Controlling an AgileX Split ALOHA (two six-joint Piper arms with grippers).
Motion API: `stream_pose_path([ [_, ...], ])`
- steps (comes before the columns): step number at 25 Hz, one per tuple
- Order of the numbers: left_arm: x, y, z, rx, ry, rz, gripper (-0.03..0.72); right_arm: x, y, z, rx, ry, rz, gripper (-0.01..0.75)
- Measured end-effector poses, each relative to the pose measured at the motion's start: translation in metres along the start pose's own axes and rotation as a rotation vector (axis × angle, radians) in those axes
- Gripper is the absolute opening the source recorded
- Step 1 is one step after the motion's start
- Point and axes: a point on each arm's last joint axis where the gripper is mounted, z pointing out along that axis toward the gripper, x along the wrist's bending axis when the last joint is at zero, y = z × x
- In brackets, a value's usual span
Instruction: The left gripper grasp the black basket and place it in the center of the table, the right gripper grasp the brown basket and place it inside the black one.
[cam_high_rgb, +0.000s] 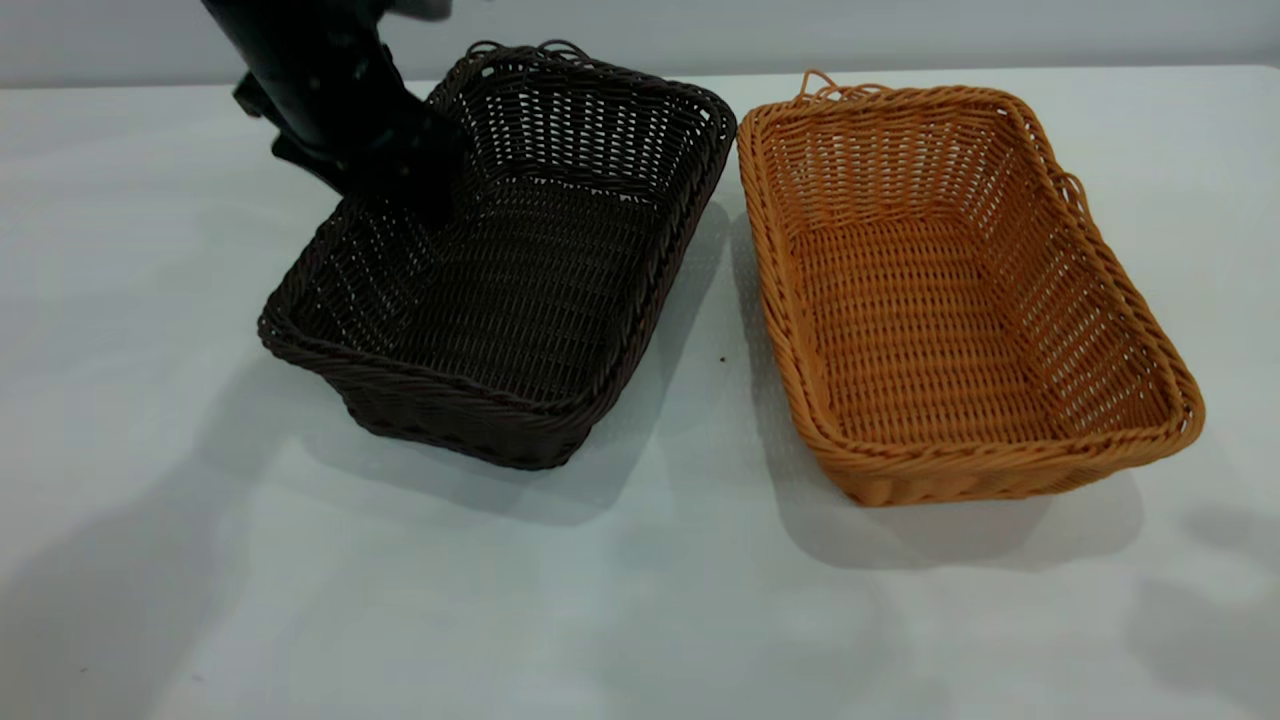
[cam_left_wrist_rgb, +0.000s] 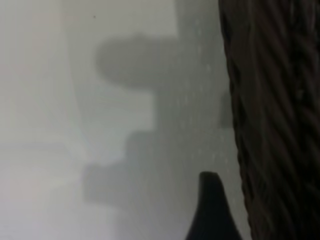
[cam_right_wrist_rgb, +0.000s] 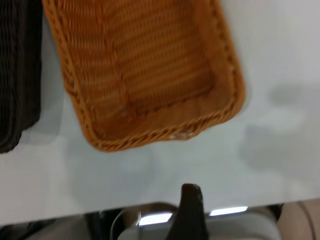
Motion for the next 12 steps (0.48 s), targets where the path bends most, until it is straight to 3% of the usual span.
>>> stream_pose_path([
  [3, 0.000, -0.002, 0.009, -0.014, 0.005, -0.001, 0.357, 0.001, 0.005, 0.020, 0.083, 0.034, 0.032, 0.565],
  [7, 0.002, 0.003, 0.011, -0.073, 0.015, -0.004, 0.100, 0.003, 0.009, 0.048, 0.199, 0.090, 0.099, 0.565],
  [12, 0.012, 0.014, -0.014, -0.120, 0.032, 0.037, 0.080, 0.010, 0.008, 0.084, 0.331, 0.132, 0.171, 0.565],
])
